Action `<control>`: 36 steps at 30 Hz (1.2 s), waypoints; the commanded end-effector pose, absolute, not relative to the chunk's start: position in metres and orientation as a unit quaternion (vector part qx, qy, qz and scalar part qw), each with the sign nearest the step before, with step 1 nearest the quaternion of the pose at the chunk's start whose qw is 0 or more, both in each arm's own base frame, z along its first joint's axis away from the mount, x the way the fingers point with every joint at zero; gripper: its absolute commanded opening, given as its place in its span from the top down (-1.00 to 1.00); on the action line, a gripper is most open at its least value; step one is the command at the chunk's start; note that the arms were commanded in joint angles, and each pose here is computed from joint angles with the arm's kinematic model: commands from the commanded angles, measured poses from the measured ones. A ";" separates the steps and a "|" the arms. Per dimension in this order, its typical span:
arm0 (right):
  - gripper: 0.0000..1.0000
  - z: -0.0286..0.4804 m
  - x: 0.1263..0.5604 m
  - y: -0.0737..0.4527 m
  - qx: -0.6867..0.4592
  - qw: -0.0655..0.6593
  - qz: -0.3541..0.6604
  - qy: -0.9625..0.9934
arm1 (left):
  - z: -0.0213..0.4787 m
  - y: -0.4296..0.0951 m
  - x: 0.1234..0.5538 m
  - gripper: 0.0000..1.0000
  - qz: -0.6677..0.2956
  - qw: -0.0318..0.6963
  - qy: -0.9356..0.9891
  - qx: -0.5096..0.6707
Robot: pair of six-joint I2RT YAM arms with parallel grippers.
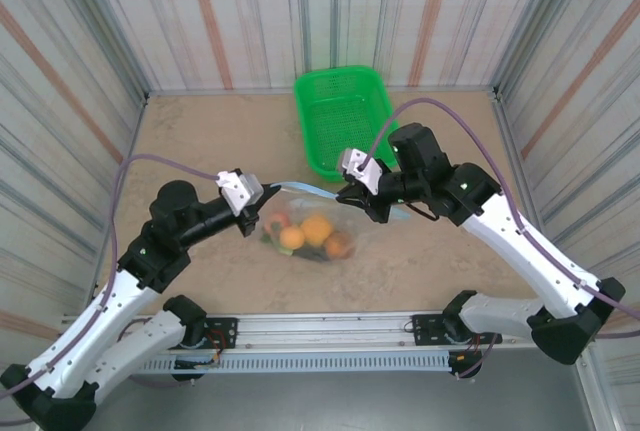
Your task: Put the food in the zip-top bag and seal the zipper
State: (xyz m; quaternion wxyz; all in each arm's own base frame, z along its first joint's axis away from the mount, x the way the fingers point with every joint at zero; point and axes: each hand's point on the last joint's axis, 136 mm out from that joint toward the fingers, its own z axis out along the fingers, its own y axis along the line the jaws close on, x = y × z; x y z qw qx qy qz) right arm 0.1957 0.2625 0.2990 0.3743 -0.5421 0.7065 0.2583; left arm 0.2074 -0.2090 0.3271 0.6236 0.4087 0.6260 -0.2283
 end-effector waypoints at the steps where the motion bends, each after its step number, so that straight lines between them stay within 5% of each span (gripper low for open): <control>1: 0.98 0.276 0.190 0.229 -0.534 0.345 0.208 0.743 | 0.335 -0.183 0.224 1.00 -0.159 0.657 0.638 0.369; 29: 0.98 0.231 0.148 0.147 -0.485 0.323 0.128 0.803 | 0.324 -0.174 0.231 1.00 -0.134 0.649 0.662 0.350; 36: 0.97 0.266 0.143 0.156 -0.469 0.360 0.167 0.789 | 0.327 -0.183 0.220 1.00 -0.202 0.561 0.736 0.320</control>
